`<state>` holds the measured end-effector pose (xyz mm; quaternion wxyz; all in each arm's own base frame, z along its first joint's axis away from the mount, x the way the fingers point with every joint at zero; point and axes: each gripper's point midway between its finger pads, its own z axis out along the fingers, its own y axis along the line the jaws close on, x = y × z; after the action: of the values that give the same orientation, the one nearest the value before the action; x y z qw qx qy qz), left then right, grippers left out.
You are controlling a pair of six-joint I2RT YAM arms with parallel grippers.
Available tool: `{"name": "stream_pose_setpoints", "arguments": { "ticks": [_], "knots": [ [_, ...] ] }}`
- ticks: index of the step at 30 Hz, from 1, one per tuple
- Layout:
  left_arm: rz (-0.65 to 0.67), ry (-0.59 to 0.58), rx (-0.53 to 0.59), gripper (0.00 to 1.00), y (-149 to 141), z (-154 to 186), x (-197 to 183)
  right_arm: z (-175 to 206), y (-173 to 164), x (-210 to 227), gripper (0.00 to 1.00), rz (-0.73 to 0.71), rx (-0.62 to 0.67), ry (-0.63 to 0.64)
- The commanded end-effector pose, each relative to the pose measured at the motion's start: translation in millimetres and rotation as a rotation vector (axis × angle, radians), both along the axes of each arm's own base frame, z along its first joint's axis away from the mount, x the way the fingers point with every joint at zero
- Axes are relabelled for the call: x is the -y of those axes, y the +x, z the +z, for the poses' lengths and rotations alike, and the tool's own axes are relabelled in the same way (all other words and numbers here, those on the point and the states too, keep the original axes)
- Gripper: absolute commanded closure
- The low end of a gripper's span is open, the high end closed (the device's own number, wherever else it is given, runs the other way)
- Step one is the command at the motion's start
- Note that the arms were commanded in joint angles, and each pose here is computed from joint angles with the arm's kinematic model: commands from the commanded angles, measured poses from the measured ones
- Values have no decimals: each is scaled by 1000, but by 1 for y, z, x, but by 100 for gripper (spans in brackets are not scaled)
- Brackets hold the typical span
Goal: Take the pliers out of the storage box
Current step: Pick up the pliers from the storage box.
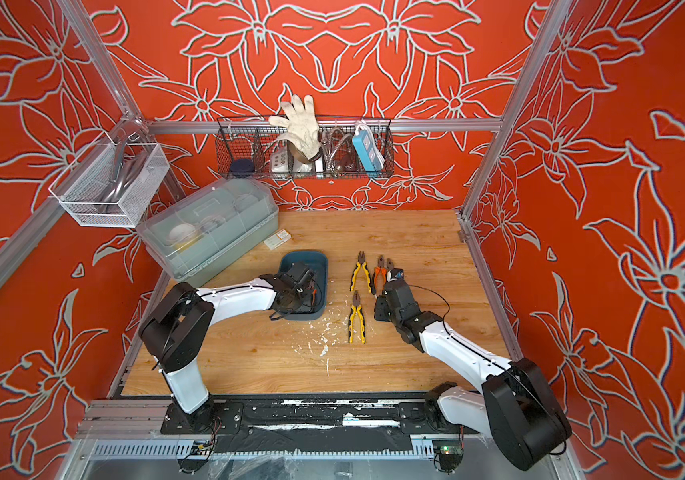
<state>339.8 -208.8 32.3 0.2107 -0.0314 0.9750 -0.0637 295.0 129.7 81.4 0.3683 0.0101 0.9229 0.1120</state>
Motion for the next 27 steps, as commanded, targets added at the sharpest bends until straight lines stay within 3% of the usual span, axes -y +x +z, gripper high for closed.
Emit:
{"name": "stream_pose_setpoints", "arguments": {
  "ticks": [1, 11, 21, 24, 27],
  "knots": [
    [11, -77, 119, 100, 13, 31, 5, 4, 4, -3, 64, -5, 5, 18],
    [22, -170, 231, 100, 5, 58, -1, 3, 4, -1, 65, -11, 4, 12],
    [-64, -345, 362, 100, -12, 99, 9, 7, 5, -5, 65, 21, 13, 7],
    [-84, -389, 419, 100, -19, 112, 8, 10, 3, -17, 65, 68, -10, 51],
    [-128, -455, 451, 100, -26, 118, 15, 31, -1, -42, 65, 142, -33, 182]
  ]
}}
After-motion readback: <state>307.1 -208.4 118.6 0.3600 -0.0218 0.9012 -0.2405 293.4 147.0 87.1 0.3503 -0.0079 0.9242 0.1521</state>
